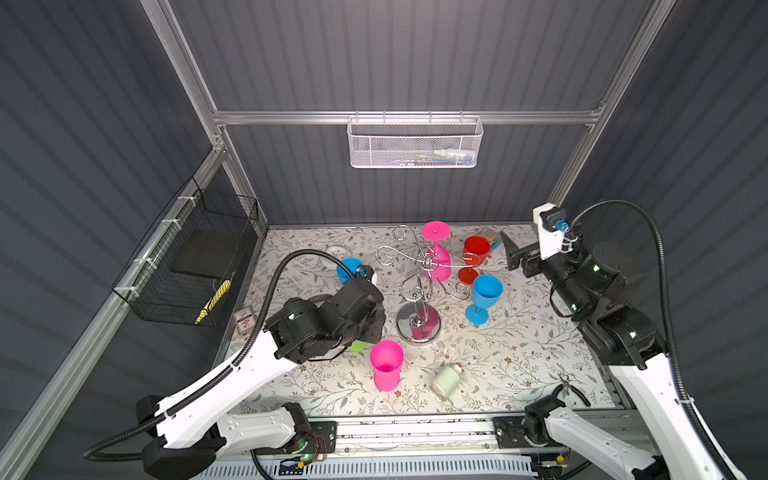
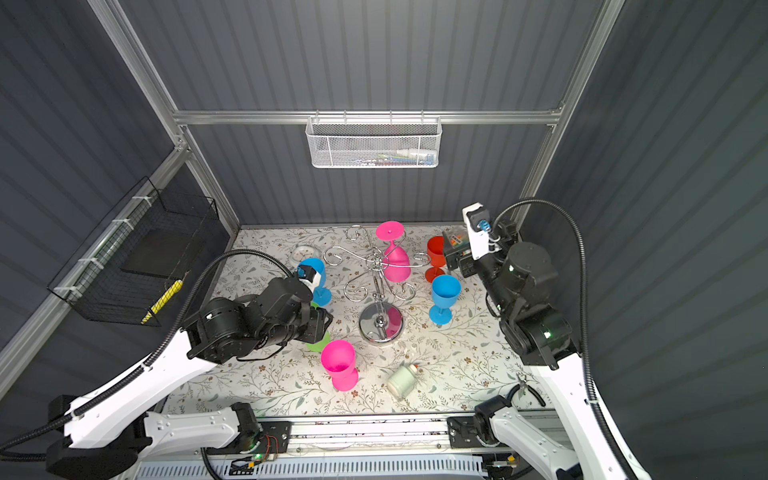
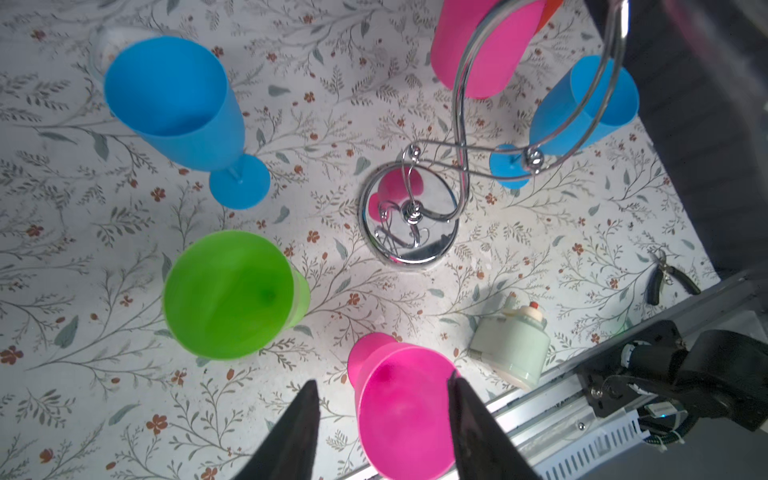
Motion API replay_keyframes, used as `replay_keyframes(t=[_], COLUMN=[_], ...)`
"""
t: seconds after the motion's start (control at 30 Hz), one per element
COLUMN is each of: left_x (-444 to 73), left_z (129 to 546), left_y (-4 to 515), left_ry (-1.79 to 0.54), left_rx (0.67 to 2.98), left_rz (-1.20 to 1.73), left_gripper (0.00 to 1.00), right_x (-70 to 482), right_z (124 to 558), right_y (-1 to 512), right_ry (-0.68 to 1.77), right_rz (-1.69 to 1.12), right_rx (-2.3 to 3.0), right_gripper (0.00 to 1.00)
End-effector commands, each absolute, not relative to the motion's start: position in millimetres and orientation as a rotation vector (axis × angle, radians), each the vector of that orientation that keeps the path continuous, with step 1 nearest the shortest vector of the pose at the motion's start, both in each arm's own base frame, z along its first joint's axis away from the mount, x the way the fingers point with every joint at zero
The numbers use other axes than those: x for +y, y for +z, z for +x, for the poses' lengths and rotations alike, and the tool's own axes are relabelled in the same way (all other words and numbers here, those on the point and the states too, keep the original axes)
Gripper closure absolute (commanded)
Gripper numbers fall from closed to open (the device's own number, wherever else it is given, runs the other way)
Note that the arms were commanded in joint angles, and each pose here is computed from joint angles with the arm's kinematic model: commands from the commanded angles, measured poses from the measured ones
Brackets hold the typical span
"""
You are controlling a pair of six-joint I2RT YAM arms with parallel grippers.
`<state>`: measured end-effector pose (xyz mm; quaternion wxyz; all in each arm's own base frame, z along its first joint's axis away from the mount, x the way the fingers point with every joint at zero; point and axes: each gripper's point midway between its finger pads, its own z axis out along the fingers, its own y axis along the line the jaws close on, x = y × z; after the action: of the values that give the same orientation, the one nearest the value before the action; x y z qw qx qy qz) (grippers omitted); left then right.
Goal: Take the wine glass off the wine glass rack
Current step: 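Open the left gripper off the magenta glass while the right gripper moves toward the rack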
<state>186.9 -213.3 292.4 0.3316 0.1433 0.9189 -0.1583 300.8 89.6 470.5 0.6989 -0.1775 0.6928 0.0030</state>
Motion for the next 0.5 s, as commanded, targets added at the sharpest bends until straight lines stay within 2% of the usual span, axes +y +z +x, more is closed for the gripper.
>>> replay_keyframes(t=[0.0, 0.2, 0.47], left_x=[-208.2, -196.8, -188.1], left_z=[197.4, 202.5, 208.2], left_y=[317.0, 344.6, 364.5], left_ry=[-0.405, -0.433, -0.416], left_rx=[2.276, 2.138, 2.022], left_rz=[0.359, 0.313, 0.303], left_gripper=[0.46, 0.44, 0.39], right_x=[111.6, 137.7, 164.9], right_z=[311.8, 351.7, 393.4], right_y=[466.3, 448.5, 404.5], right_ry=[0.373, 0.763, 1.178], right_rz=[-0.317, -0.26, -0.178], right_rx=[1.663, 1.867, 2.08], right_gripper=[0.04, 0.12, 0.41])
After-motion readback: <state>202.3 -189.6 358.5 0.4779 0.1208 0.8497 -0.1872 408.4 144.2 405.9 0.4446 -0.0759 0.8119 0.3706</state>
